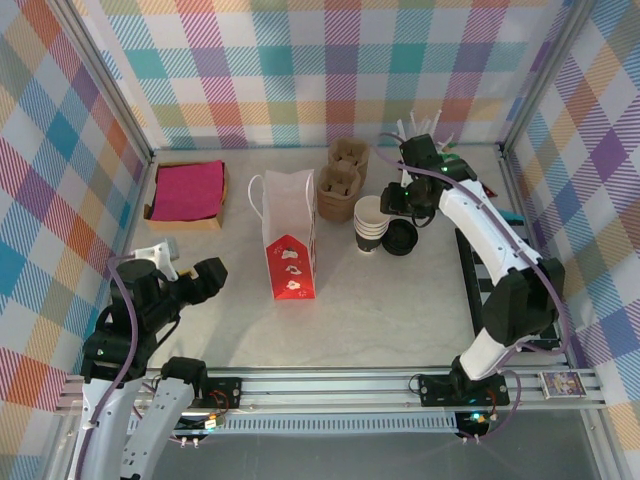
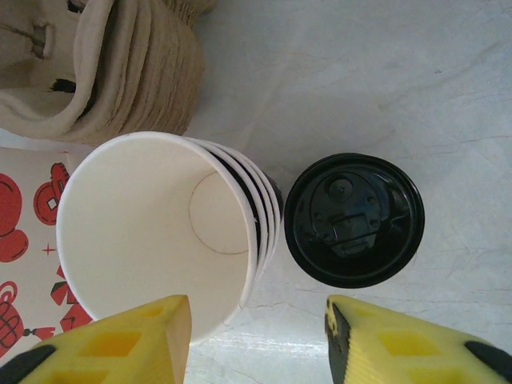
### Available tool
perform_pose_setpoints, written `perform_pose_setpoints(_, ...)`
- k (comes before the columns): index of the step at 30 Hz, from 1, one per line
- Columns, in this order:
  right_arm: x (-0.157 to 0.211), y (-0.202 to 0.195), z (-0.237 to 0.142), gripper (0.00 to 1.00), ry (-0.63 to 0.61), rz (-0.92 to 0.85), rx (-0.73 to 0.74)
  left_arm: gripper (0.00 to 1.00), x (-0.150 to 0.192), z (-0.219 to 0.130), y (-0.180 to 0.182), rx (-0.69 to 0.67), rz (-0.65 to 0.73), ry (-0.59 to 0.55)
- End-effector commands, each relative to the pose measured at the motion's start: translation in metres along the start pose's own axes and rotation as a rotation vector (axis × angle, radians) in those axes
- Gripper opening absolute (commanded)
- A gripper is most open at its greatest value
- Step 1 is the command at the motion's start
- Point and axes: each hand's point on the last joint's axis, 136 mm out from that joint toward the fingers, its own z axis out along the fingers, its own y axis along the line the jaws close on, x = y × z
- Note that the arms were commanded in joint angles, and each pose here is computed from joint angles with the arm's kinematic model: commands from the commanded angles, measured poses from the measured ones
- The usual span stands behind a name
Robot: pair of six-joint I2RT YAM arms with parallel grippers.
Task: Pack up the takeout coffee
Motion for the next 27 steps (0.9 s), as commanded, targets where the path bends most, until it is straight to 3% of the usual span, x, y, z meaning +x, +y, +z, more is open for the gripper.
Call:
perform_pose_setpoints(1, -0.005, 0.009, -0.002, 0.47, -0.006, 0.001, -0.009, 0.85, 0.003, 0.000, 0.003, -0.009, -0.010, -0.001)
perform_pose_setpoints(27, -0.008, 0.007, 0.032, 0.42, 0.053, -0.009, 0.060, 0.81, 0.000, 0.005, 0.009, -0.045, 0.003, -0.010)
